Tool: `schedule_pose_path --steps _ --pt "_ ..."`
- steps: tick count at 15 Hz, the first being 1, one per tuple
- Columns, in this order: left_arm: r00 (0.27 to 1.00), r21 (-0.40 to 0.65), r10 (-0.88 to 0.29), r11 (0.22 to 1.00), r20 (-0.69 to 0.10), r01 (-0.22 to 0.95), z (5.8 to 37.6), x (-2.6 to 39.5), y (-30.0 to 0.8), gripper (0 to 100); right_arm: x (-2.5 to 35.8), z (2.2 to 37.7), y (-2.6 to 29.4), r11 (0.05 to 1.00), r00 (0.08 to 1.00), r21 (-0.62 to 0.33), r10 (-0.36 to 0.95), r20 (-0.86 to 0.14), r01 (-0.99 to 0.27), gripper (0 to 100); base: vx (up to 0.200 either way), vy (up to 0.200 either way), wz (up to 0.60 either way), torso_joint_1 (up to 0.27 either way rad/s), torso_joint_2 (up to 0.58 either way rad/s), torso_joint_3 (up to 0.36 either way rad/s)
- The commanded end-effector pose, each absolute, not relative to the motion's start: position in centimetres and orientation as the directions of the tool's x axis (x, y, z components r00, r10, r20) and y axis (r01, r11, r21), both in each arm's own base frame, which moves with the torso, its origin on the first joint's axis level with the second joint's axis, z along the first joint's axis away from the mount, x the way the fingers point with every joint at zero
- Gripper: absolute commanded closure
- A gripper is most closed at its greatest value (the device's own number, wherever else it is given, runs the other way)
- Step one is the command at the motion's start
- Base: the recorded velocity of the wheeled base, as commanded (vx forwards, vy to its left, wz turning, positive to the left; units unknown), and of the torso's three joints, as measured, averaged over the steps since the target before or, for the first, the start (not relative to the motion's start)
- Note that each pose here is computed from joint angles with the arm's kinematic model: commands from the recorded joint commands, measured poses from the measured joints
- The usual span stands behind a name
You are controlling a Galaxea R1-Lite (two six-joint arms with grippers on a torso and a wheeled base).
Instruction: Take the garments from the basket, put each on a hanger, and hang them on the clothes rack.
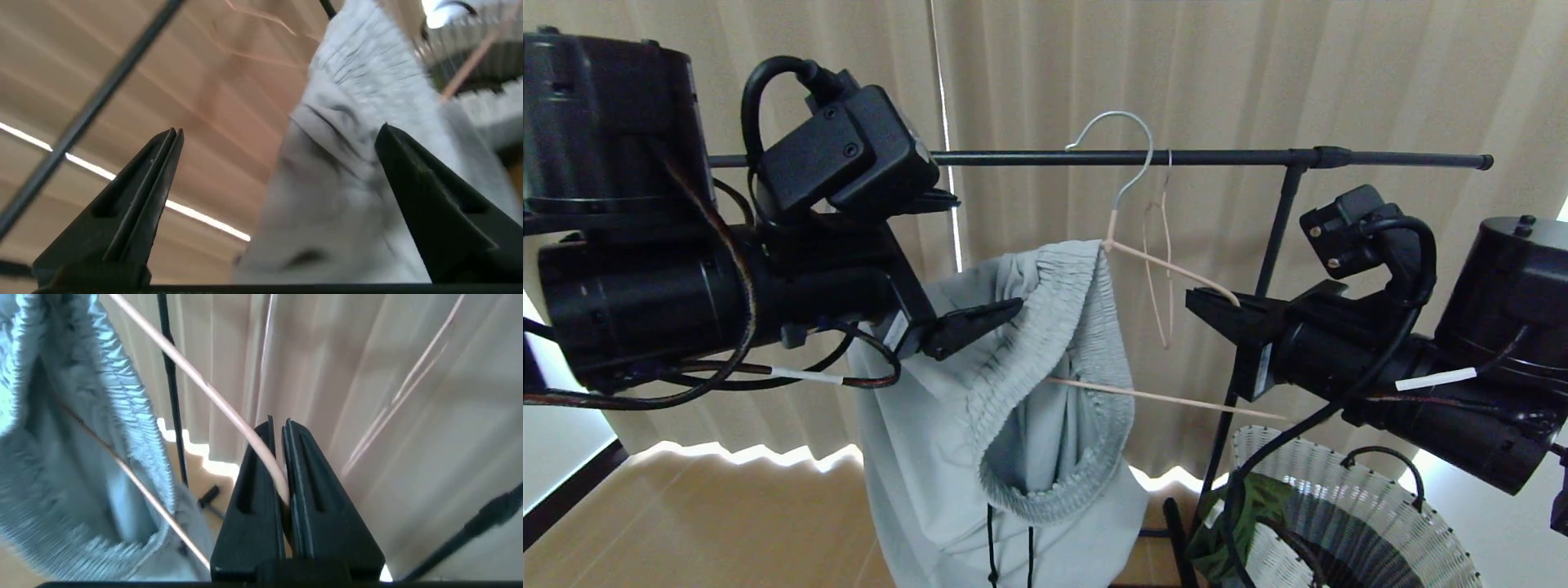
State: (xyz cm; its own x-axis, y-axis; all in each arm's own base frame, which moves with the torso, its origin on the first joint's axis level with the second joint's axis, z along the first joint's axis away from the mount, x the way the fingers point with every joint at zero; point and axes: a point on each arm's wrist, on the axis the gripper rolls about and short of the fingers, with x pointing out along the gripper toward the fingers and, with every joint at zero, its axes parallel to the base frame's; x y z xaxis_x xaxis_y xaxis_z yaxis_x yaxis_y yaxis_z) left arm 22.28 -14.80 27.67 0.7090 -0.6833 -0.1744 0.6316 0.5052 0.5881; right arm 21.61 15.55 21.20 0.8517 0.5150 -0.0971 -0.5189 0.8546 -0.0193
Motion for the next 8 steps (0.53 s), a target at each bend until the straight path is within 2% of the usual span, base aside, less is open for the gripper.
schedule_pose_path --steps 1,7,8 --pt "0.715 0.579 -0.668 0.505 -0.209 0.641 26.25 24.19 -15.47 0 21.30 21.28 15.91 0.845 0.843 -0.020 0.531 -0.085 -0.535 100 0.000 0.000 0.00 0.000 0.00 0.000" --pt "0.714 0.580 -0.668 0.503 -0.210 0.641 25.80 24.39 -15.49 0 20.79 21.28 16.42 0.807 0.805 -0.017 0.587 -0.083 -0.590 100 0.000 0.000 0.00 0.000 0.00 0.000" --pt "0.714 0.579 -0.667 0.502 -0.213 0.642 25.71 24.38 -15.49 100 20.73 21.33 16.44 0.801 0.800 -0.016 0.595 -0.081 -0.598 100 0.000 0.000 0.00 0.000 0.00 0.000"
